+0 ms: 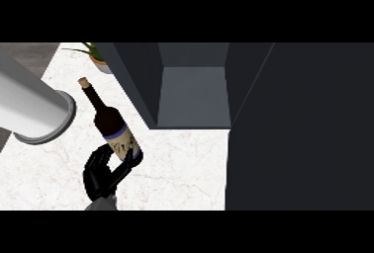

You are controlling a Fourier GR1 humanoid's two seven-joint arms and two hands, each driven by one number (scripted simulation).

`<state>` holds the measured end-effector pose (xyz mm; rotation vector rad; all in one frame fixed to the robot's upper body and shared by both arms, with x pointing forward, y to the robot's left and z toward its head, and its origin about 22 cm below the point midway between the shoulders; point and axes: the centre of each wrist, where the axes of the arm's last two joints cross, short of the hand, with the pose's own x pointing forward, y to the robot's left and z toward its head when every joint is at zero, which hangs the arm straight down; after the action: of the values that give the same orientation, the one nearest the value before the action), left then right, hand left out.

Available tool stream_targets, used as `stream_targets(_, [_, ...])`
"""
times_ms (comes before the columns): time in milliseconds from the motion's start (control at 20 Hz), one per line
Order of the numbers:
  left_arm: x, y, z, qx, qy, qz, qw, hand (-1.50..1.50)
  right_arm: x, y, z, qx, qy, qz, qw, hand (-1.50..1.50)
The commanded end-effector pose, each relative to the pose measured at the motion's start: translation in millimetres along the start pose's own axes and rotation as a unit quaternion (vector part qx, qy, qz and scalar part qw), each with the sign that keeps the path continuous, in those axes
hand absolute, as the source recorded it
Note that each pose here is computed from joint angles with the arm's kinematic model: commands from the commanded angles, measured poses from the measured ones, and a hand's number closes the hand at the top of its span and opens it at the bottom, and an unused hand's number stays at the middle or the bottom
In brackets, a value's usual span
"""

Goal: Pick up the wine, place it into the cabinet and close the cabinet

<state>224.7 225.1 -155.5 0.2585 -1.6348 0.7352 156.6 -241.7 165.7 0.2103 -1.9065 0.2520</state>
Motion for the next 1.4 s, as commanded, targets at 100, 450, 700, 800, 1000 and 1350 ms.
stream_targets(100, [-7,-8,4,-0.011,0.003,-0.019,0.9997,1.5,-19,-15,-2,-0.009,-0.005,0.003,1.0,-1.5])
stream_targets(450, [-1,92,45,-0.268,0.108,-0.01,0.9574,1.5,-11,-1,-4,-0.011,0.007,0.003,1.0,-1.5])
stream_targets(700, [7,104,38,-0.278,0.069,0.025,0.9579,1.5,-7,6,-5,-0.012,-0.008,0.003,1.0,-1.5])
stream_targets(800, [11,87,30,-0.296,0.054,0.047,0.9523,1.5,8,-1,-8,-0.011,-0.002,-0.002,1.0,-1.5])
stream_targets(1000, [27,78,34,-0.322,0.056,0.071,0.9425,1.5,-8,5,-14,-0.005,0.008,0.001,1.0,-1.5])
stream_targets(1350, [76,48,58,-0.336,0.048,0.085,0.9368,1.5,-12,-9,0,-0.013,-0.002,-0.01,1.0,-1.5])
